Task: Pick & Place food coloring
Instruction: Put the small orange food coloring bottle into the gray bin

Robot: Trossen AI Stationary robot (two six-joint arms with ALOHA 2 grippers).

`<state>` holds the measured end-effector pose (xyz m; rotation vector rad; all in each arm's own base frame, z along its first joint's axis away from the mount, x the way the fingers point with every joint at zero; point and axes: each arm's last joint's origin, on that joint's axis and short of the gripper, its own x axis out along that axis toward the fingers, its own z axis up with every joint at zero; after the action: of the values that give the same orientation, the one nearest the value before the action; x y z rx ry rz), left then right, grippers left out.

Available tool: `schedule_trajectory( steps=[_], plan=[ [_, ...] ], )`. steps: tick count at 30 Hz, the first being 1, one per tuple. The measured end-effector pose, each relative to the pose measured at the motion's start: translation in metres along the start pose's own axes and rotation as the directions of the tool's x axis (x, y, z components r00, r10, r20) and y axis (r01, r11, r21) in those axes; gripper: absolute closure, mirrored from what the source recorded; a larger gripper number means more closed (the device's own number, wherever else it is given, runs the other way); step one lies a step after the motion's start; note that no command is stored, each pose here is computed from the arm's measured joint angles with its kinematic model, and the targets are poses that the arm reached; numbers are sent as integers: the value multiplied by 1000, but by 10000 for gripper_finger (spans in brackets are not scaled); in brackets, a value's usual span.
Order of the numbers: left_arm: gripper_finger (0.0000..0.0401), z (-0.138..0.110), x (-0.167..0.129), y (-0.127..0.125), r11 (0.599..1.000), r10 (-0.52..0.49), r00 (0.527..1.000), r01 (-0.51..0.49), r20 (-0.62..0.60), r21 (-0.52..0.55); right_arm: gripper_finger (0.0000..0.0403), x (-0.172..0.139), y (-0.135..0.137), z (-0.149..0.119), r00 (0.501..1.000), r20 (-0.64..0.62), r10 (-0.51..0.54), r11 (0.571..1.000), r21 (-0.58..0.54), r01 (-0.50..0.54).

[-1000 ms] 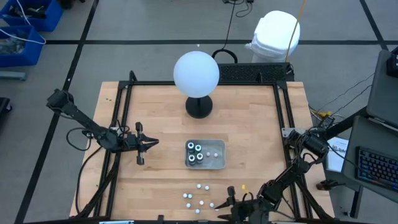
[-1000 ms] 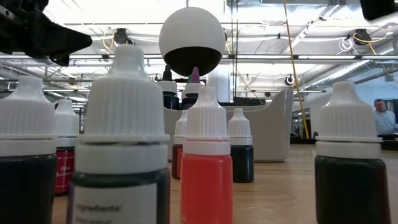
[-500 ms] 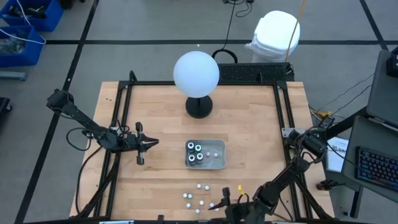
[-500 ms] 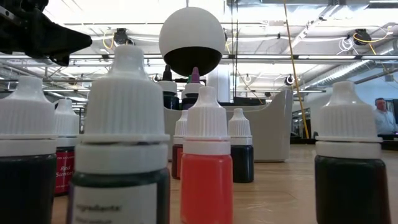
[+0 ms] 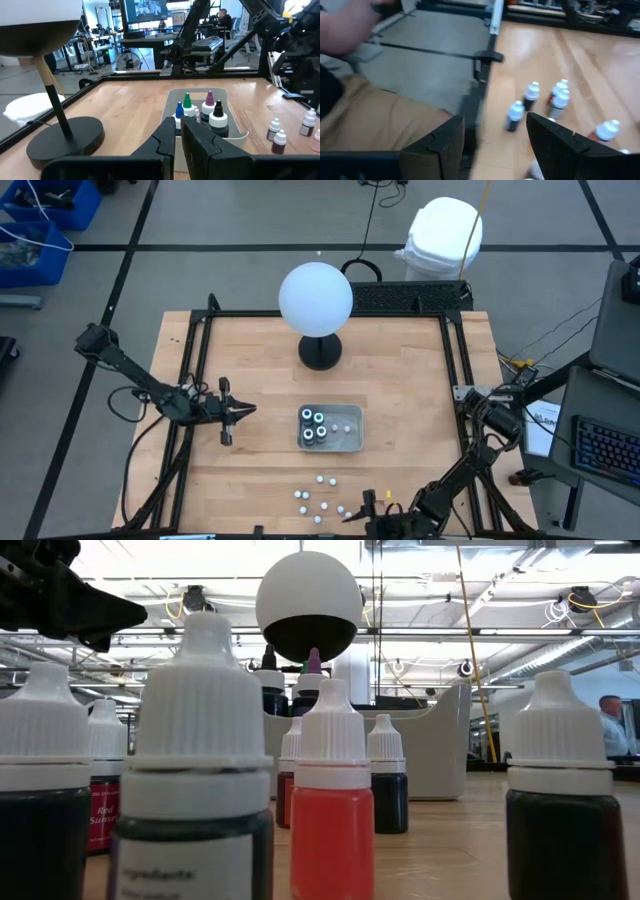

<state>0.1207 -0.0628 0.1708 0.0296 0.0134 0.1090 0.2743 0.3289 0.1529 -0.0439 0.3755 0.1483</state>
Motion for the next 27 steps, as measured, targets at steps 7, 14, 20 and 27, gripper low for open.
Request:
schedule_trajectory(
  steps=[7,14,20,27],
  plan=[
    [364,0,0,0,1000,0,1000,0,0,1,202,-1,1,-3,1000,-20,-3,1000,-9,3],
    [364,0,0,0,1000,0,1000,0,0,1,200,3,-13,-18,997,-66,-42,998,44,45],
    [364,0,0,0,1000,0,1000,0,0,1,200,3,-20,-28,996,-80,-50,994,91,58],
    [364,0,0,0,1000,0,1000,0,-1,3,201,3,-21,-30,995,-86,-52,994,95,61]
  ],
)
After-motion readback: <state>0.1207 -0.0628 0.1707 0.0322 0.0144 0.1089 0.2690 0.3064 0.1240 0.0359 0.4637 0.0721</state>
